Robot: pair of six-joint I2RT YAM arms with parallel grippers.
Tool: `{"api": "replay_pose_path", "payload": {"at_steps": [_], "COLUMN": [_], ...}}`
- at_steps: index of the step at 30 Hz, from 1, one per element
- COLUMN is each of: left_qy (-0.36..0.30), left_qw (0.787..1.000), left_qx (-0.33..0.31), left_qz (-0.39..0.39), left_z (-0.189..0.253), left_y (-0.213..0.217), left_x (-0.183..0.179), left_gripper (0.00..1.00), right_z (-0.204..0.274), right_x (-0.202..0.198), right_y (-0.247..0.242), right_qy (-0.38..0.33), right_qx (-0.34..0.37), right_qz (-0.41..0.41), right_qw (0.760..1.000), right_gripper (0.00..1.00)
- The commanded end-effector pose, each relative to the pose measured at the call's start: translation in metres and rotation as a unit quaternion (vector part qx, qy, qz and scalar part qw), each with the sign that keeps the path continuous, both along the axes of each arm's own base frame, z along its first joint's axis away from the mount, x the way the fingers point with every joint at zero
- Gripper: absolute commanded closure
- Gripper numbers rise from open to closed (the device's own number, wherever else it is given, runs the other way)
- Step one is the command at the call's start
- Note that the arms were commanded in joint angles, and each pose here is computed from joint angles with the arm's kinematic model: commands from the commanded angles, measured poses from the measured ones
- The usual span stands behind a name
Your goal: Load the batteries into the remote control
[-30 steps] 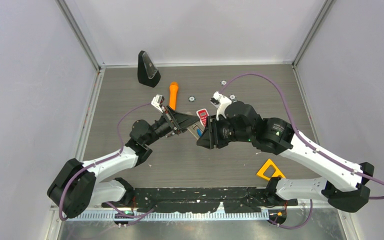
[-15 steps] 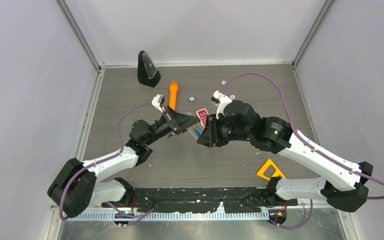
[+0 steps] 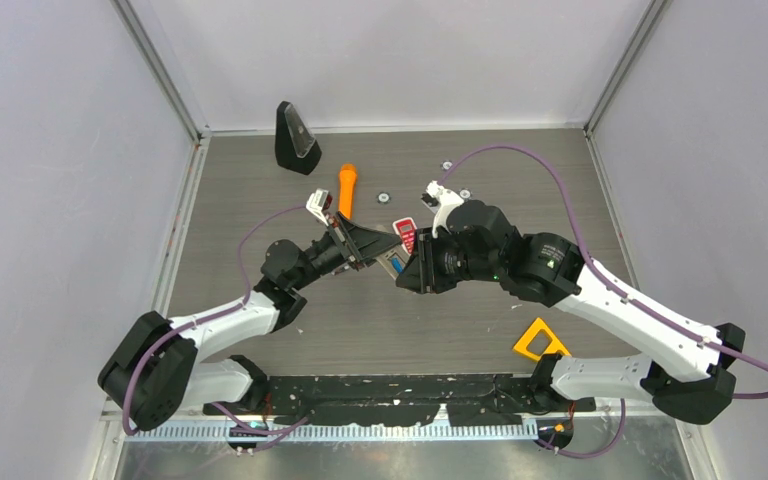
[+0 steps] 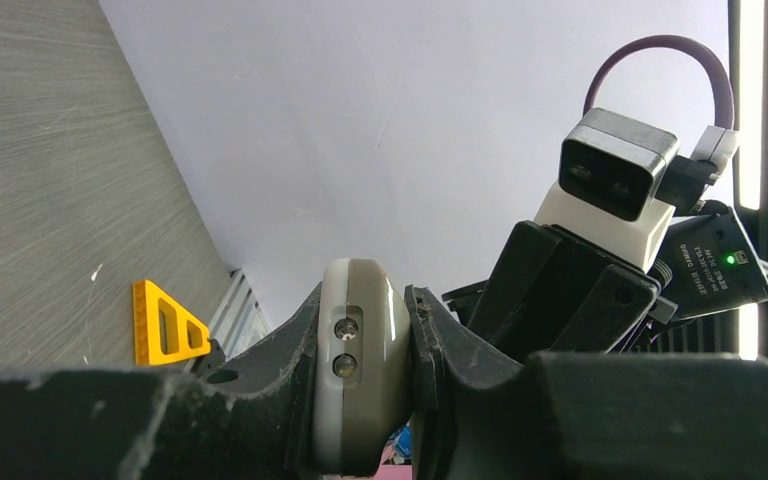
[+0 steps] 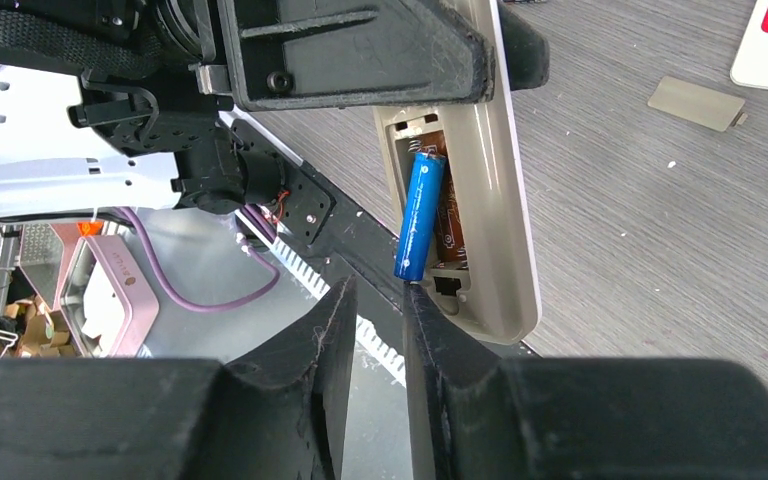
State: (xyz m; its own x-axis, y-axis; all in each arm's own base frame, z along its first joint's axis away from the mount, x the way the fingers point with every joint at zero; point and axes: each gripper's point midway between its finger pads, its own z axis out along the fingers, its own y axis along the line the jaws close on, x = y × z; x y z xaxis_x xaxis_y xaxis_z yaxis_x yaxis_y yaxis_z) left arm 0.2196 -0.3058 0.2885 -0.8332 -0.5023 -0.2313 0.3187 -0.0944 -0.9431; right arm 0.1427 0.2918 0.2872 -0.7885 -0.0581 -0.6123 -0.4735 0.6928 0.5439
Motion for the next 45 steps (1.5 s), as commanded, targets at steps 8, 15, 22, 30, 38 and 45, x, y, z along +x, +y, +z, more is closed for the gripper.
{"api": "replay_pose_path", "payload": {"at_steps": [8, 15, 22, 30, 38, 45], "left_qy": [-0.058, -0.064, -0.062, -0.060, -0.059, -0.060], "left_qw": [0.997, 0.997, 0.997, 0.998, 0.998, 0.998], "left_qx": [-0.032, -0.032, -0.033, -0.029, -0.026, -0.026], "left_qz": [-0.025, -0.028, -0.018, -0.014, -0.009, -0.004], "left_z": [0.030, 0.029, 0.029, 0.026, 0.024, 0.027], "left_y": [-0.001, -0.001, -0.001, -0.001, -0.001, -0.001], "left_x": [-0.016, -0.017, -0.013, -0.011, -0.009, -0.007], "left_gripper": [1.00, 1.00, 1.00, 1.00, 1.00, 1.00], "right_z": [0.008, 0.007, 0.014, 0.032, 0.040, 0.035], "right_x": [0.015, 0.017, 0.008, 0.008, 0.010, 0.009], "right_y": [0.005, 0.005, -0.001, -0.015, -0.006, -0.007], "right_qy": [-0.009, -0.006, -0.006, -0.030, -0.041, -0.035], "right_qx": [0.013, 0.013, 0.019, 0.021, 0.019, 0.014], "right_qz": [-0.022, -0.027, -0.008, -0.001, 0.020, 0.021], "right_qw": [1.000, 1.000, 1.000, 0.999, 0.999, 0.999], "right_gripper": [0.77, 0.78, 0.70, 0.61, 0.61, 0.61]}}
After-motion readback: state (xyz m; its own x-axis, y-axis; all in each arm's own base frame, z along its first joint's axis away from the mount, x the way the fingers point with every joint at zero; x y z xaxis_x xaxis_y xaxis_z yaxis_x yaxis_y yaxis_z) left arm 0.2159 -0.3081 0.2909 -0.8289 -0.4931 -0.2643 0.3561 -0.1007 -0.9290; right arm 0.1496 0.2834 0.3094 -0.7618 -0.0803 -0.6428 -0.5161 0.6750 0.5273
